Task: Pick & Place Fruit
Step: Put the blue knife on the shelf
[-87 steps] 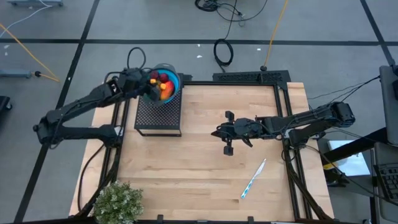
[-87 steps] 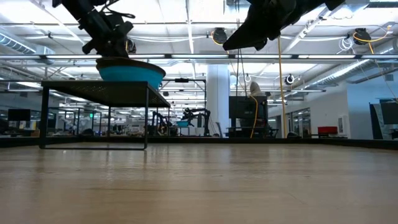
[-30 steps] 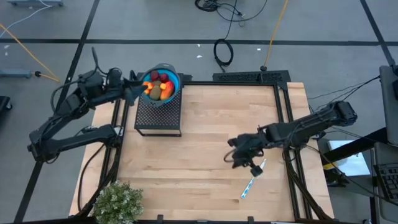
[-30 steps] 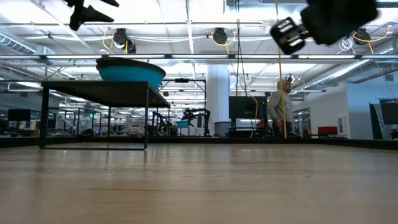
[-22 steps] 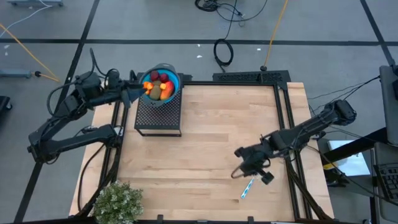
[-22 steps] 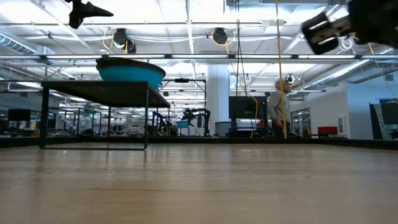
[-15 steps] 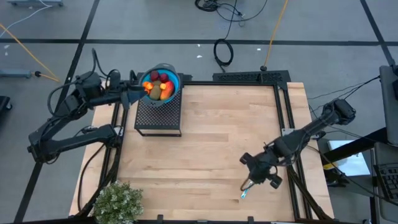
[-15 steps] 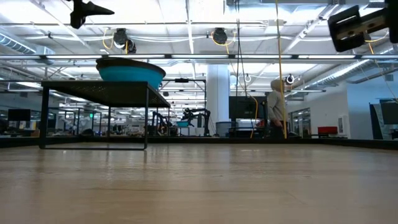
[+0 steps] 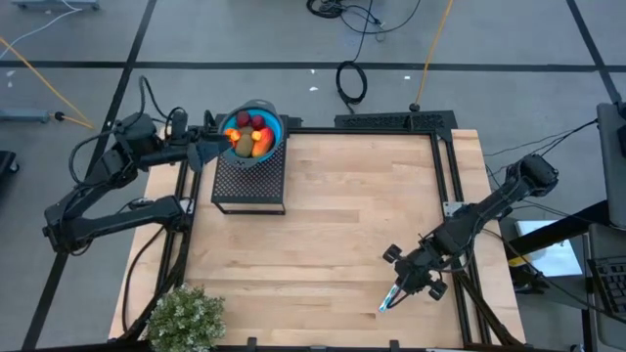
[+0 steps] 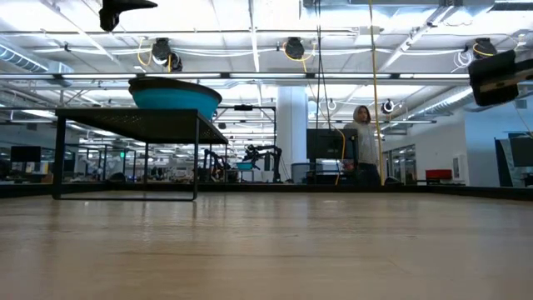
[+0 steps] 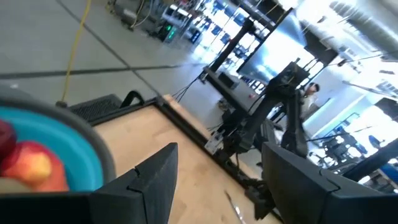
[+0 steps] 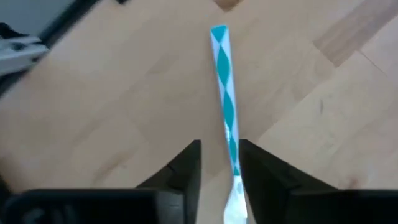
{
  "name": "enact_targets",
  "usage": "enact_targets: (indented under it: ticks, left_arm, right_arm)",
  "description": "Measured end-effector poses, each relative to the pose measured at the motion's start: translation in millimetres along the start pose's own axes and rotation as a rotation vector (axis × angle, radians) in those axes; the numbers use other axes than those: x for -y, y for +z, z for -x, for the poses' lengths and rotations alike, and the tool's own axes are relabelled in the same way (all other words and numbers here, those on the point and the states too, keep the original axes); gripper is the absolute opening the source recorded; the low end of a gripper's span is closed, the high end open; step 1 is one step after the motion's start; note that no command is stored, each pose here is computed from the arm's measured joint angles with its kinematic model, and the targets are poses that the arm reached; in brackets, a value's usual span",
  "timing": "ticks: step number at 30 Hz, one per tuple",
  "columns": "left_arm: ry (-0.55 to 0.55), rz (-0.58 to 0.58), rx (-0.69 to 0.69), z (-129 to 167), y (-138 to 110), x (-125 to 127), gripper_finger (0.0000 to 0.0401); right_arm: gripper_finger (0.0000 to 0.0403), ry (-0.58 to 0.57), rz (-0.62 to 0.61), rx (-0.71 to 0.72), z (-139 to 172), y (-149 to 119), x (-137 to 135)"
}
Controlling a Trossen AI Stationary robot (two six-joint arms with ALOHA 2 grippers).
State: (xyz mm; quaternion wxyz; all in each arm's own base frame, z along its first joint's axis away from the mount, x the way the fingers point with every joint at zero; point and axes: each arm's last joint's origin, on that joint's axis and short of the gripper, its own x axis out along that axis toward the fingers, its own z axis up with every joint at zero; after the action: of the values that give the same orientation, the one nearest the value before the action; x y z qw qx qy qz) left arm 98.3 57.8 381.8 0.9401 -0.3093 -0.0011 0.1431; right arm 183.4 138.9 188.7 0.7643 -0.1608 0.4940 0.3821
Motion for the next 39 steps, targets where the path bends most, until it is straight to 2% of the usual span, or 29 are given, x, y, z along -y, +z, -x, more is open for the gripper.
enact_targets:
  ticks: [6,12,20,29,34,39]
  left_arm:
    - [-0.03,-0.017,0.035,-0.1,3.5,3.2,0.023]
    - [-0.033,-0.022,0.041,0.0,4.0,3.5,0.023]
    - [-0.032,-0.026,0.04,-0.6,4.0,3.3,0.023]
    - [-0.032,-0.032,0.041,-0.6,4.1,3.3,0.023]
    - [-0.031,-0.032,0.041,-0.6,4.1,3.3,0.023]
    - [-0.031,-0.032,0.041,-0.6,4.1,3.3,0.023]
  right_arm:
    - [0.0158,-0.037,0.0,-0.007,-12.3,-14.2,1.9]
    - [0.017,-0.064,0.001,-0.024,-21.5,-27.3,2.4]
    - [0.0156,-0.101,0.011,0.01,-29.3,-35.0,3.9]
    - [0.0141,-0.087,0.047,-0.042,-42.3,-43.4,5.3]
    - [0.0117,-0.088,0.052,-0.05,-48.1,-42.7,6.9]
    - [0.0074,-0.095,0.054,-0.044,-48.7,-42.0,7.3]
